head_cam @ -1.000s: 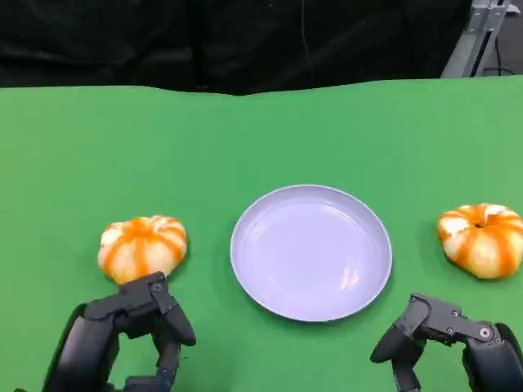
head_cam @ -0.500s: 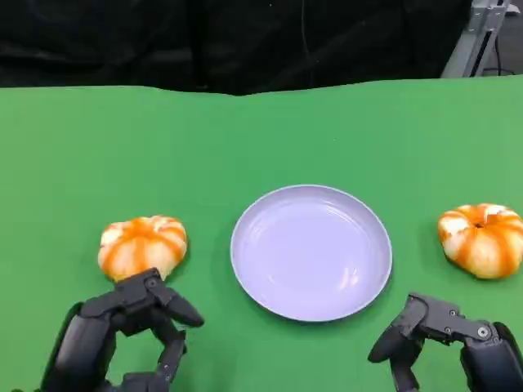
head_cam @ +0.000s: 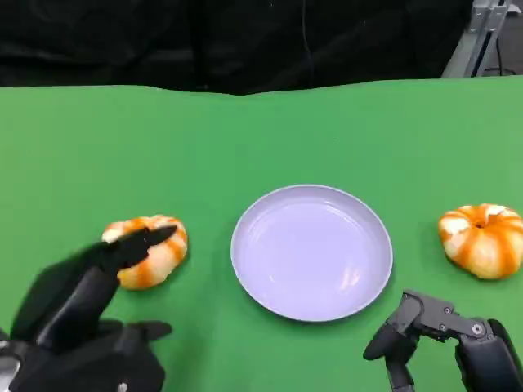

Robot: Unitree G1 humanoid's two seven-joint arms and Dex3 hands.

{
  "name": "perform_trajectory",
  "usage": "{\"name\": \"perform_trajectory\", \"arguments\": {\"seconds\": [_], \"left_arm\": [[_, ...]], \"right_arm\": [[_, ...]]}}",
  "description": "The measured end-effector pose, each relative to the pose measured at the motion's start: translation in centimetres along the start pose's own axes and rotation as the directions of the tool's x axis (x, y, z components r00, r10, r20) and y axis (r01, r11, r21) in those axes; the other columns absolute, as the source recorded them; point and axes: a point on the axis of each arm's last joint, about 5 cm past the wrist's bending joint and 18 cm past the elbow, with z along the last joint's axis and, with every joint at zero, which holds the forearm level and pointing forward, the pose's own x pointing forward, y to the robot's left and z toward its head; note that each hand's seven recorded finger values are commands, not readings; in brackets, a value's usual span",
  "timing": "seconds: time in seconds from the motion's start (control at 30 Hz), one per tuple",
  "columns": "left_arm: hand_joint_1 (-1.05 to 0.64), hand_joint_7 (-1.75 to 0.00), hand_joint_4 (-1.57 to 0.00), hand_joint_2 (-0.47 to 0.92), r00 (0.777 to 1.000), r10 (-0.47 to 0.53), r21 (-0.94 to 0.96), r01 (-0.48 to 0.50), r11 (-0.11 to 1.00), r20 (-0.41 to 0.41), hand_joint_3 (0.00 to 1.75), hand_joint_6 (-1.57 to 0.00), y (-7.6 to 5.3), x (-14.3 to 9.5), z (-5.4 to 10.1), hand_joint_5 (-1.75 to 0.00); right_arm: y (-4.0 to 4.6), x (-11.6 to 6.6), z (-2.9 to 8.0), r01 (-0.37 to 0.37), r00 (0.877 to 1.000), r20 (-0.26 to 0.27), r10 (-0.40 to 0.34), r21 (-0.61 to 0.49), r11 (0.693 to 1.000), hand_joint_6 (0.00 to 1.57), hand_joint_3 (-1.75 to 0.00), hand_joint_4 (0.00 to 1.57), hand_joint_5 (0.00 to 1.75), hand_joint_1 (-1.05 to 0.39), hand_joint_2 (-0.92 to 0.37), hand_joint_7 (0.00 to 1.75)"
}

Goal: Grasp the bread from the table and place it into the plate.

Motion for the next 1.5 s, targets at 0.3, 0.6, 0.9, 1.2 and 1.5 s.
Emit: {"name": "perform_trajectory", "arguments": {"seconds": [0.3, 0.6, 0.9, 1.2, 1.5], "left_arm": [[-0.59, -0.01, -0.18, 0.89, 0.996, -0.038, 0.247, 0.056, 0.967, -0.079, 0.0, -0.22, 0.0, 3.2, 0.3, -0.37], [-0.6, -0.02, -0.24, 0.89, 0.974, -0.109, 0.434, 0.187, 0.881, -0.198, 0.0, -0.26, -2.1, 7.0, -0.6, -0.37], [-0.59, -0.01, -0.38, 0.89, 0.926, -0.2, 0.471, 0.339, 0.815, -0.321, 0.0, -0.32, -4.6, 9.9, -1.8, -0.21], [-0.21, -1.08, -0.85, 0.91, 0.967, -0.157, 0.468, 0.236, 0.852, -0.201, 0.02, -0.89, -5.6, 10.8, -3.6, -1.69], [-0.15, -1.75, -0.83, 0.72, 0.999, -0.029, 0.417, 0.018, 0.909, 0.02, 0.59, -0.62, -5.7, 10.7, -3.1, -1.75]], "right_arm": [[0.03, 0.2, 0.0, -0.002, 1.0, 0.005, 0.002, -0.005, 1.0, 0.84, -1.46, 0.83, 1.58, 0.07, -0.22, 1.32], [0.04, 0.1, -0.1, -0.002, 1.0, 0.001, 0.002, -0.004, 1.0, 0.84, -1.43, 0.82, 1.59, 0.05, -0.25, 1.32], [-0.02, 0.0, 0.0, -0.003, 1.0, -0.002, 0.003, -0.002, 1.0, 0.84, -1.42, 0.81, 1.59, 0.04, -0.26, 1.31], [-0.04, -0.2, 0.1, -0.002, 1.0, -0.005, 0.002, 0.001, 1.0, 0.84, -1.45, 0.81, 1.6, 0.04, -0.25, 1.31], [-0.04, -0.2, 0.1, -0.001, 1.0, -0.008, 0.001, 0.002, 1.0, 0.83, -1.44, 0.81, 1.6, 0.04, -0.25, 1.31]]}}
